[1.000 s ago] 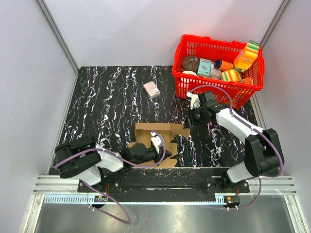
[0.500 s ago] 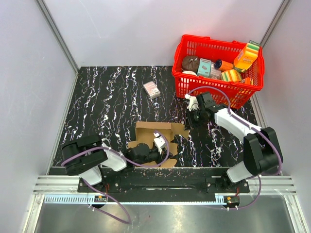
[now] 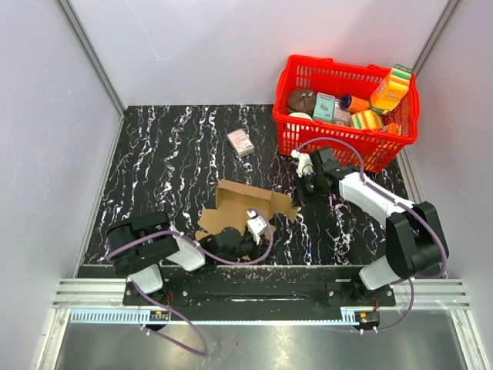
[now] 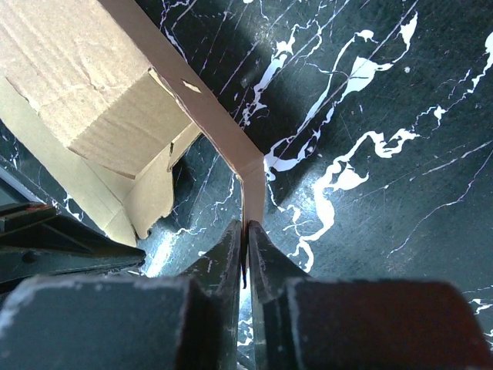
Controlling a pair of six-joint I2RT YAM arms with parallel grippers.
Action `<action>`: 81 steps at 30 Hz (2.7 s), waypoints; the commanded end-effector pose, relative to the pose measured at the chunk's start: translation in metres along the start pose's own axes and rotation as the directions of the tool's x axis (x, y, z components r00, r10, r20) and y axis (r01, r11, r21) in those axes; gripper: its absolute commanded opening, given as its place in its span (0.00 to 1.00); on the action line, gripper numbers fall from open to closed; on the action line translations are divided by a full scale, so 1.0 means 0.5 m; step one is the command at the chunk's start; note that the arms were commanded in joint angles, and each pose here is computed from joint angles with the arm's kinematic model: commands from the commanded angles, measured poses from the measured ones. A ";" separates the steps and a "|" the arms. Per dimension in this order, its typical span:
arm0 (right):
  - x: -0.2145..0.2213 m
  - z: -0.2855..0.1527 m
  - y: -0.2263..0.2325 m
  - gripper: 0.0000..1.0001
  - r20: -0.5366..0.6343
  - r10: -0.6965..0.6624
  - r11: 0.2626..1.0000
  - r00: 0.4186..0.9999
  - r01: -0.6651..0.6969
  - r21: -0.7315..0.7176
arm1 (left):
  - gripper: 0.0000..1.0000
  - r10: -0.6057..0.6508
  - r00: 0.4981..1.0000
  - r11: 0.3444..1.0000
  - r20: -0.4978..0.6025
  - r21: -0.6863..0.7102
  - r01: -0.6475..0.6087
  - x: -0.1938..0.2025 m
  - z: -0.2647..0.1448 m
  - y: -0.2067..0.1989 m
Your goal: Fold the paper box
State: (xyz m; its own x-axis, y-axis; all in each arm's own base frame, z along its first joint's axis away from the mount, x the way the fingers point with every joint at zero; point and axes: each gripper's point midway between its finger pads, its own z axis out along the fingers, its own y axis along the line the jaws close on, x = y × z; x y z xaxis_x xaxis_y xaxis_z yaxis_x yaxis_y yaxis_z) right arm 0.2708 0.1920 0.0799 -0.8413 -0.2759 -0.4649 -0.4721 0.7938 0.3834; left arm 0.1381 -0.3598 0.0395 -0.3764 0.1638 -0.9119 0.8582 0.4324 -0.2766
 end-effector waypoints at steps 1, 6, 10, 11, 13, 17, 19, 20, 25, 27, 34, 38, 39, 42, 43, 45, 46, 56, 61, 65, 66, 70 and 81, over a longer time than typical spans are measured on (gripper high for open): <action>-0.021 -0.018 0.015 0.11 0.038 -0.039 0.999 0.998 0.040 -0.002 | 0.02 0.015 0.990 1.000 0.139 0.014 -0.017 -0.080 -0.012 -0.017; -0.023 -0.019 0.015 0.11 0.042 -0.044 0.999 0.998 0.043 0.006 | 0.02 0.014 0.980 1.000 0.198 -0.002 -0.014 -0.114 -0.050 -0.017; -0.024 -0.021 0.017 0.11 0.045 -0.048 0.999 0.998 0.048 0.006 | 0.02 0.024 0.977 0.992 0.212 -0.127 0.003 -0.120 -0.063 0.028; -0.024 -0.022 0.019 0.11 0.046 -0.048 0.999 0.998 0.048 0.005 | 0.02 0.031 0.982 0.988 0.188 -0.153 -0.002 -0.109 -0.060 0.039; -0.026 -0.025 0.019 0.11 0.052 -0.050 0.999 0.997 0.050 0.008 | 0.01 0.037 0.989 0.982 0.146 -0.190 -0.009 -0.095 -0.045 0.053; -0.028 -0.030 0.021 0.10 0.058 -0.054 0.999 0.997 0.054 0.009 | 0.00 0.033 0.998 0.974 0.045 -0.225 -0.022 -0.047 -0.021 0.070; -0.028 -0.031 0.021 0.10 0.058 -0.054 0.998 0.997 0.054 0.011 | 0.00 0.024 0.999 0.971 0.033 -0.237 -0.016 -0.036 -0.019 0.075; -0.028 -0.032 0.023 0.10 0.058 -0.055 0.998 0.997 0.054 0.008 | 0.00 0.020 0.999 0.970 0.025 -0.244 -0.014 -0.031 -0.020 0.078; -0.028 -0.032 0.024 0.09 0.057 -0.054 0.999 0.997 0.054 0.005 | 0.00 0.022 1.000 0.954 0.014 -0.298 -0.017 -0.020 -0.021 0.099; -0.029 -0.033 0.026 0.09 0.059 -0.055 0.998 0.997 0.055 0.002 | 0.00 0.029 1.000 0.948 0.001 -0.316 -0.027 -0.016 -0.017 0.106; -0.024 -0.027 0.032 0.05 0.046 -0.052 0.998 0.998 0.053 -0.021 | 0.00 0.018 1.000 0.959 -0.022 -0.283 -0.023 0.000 0.009 0.097; -0.027 -0.025 0.038 0.02 0.053 -0.046 0.999 0.998 0.048 -0.026 | 0.00 -0.008 1.000 0.967 -0.014 -0.254 0.004 -0.001 0.025 0.083; -0.028 -0.024 0.040 0.01 0.058 -0.036 0.999 0.998 0.038 -0.026 | 0.00 -0.014 1.000 0.968 -0.019 -0.250 0.008 0.003 0.028 0.080; -0.035 -0.025 0.049 0.00 0.070 -0.031 0.999 0.997 0.034 -0.033 | 0.00 -0.030 0.999 0.967 -0.017 -0.253 0.025 0.004 0.035 0.078; -0.037 -0.024 0.052 0.00 0.075 -0.030 0.999 0.997 0.032 -0.035 | 0.00 -0.036 0.999 0.966 -0.013 -0.255 0.031 0.002 0.038 0.078; -0.036 -0.020 0.061 0.00 0.069 -0.030 0.999 0.997 0.032 -0.041 | 0.00 -0.043 0.999 0.965 -0.008 -0.259 0.039 -0.001 0.043 0.079; -0.035 -0.019 0.066 0.00 0.067 -0.032 0.998 0.997 0.035 -0.043 | 0.00 -0.050 0.999 0.965 -0.002 -0.260 0.048 -0.004 0.045 0.079; 0.001 0.003 0.091 0.00 0.025 -0.041 0.999 0.999 0.041 -0.013 | 0.00 -0.076 0.997 0.958 0.015 -0.276 0.077 -0.013 0.059 0.080; 0.023 0.010 0.097 0.00 0.033 -0.033 0.999 0.999 0.032 0.008 | 0.00 -0.081 0.997 0.959 0.009 -0.271 0.081 -0.012 0.061 0.078; 0.034 0.012 0.100 0.00 0.037 -0.035 0.999 0.999 0.034 0.031 | 0.00 -0.083 0.996 0.959 0.007 -0.272 0.082 -0.013 0.066 0.078; 0.035 0.010 0.096 0.00 0.042 -0.037 0.998 0.998 0.035 0.043 | 0.00 -0.085 0.996 0.960 0.008 -0.269 0.084 -0.013 0.066 0.076; 0.046 0.015 0.095 0.00 0.050 -0.043 0.997 0.998 0.039 0.068 | 0.00 -0.092 0.996 0.960 0.009 -0.264 0.092 -0.014 0.067 0.073; 0.070 0.025 0.092 0.00 0.052 -0.064 0.992 0.997 0.057 0.116 | 0.00 -0.077 0.997 0.979 0.032 -0.187 0.082 -0.055 0.042 0.038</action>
State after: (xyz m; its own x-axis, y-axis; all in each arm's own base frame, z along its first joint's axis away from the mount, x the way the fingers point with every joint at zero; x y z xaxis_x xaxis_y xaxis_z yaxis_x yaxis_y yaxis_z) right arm 0.2283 0.2305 0.0770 -0.7939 -0.2916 -0.5336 -0.4968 0.8170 0.2926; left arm 0.1809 -0.3635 0.0210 -0.4530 0.1481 -0.8791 0.6994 0.6705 -0.2475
